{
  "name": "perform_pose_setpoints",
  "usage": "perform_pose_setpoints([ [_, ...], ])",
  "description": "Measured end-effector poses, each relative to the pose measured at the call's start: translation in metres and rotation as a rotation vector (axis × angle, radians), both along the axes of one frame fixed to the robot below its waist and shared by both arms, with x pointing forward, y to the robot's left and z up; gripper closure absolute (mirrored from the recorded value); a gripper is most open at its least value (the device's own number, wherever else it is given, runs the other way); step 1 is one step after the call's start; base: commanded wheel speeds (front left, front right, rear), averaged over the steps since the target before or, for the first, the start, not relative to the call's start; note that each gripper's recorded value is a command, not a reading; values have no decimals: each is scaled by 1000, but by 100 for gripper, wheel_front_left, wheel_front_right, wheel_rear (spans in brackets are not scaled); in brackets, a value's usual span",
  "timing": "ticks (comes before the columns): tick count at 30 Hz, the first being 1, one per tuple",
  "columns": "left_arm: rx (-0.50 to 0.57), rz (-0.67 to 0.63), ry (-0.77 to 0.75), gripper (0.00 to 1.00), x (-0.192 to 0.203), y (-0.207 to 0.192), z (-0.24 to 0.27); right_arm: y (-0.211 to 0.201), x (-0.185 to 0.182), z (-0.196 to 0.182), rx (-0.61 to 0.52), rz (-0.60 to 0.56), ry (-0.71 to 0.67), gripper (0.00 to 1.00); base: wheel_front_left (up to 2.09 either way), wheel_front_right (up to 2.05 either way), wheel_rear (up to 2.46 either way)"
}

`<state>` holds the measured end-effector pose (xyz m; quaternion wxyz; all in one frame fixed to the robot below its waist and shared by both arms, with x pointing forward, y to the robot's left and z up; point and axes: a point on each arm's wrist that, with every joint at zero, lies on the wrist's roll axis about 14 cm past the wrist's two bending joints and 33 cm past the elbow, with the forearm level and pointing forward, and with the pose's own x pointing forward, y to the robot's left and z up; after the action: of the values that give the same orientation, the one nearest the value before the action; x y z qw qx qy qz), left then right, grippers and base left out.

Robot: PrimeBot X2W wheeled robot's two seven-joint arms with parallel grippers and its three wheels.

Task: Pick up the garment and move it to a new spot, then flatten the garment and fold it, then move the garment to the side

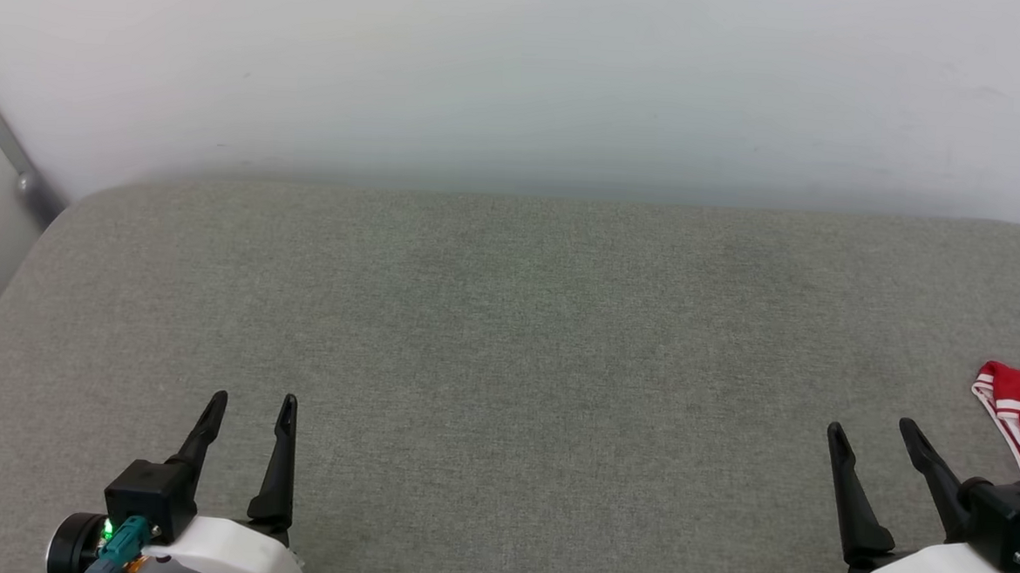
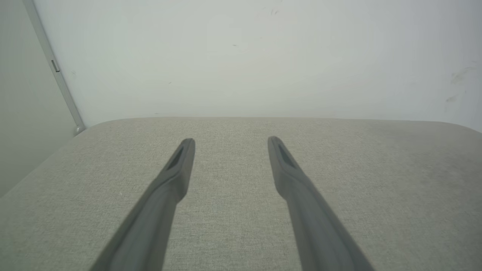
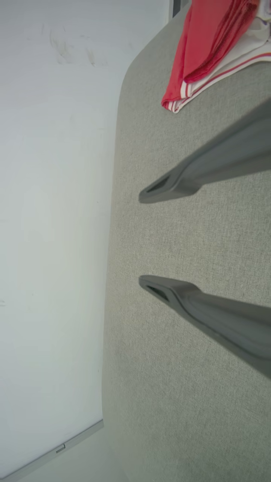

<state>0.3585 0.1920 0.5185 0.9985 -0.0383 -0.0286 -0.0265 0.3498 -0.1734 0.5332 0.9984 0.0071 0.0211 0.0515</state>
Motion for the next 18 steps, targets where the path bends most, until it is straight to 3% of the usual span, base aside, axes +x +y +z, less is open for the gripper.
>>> perform_pose_setpoints([
  [17,-16,10,20,0,3,5,-7,3,1,1,0,4,11,0,0,0,0],
  [18,-16,9,21,100,3,5,-8,3,1,1,0,4,12,100,0,0,0],
])
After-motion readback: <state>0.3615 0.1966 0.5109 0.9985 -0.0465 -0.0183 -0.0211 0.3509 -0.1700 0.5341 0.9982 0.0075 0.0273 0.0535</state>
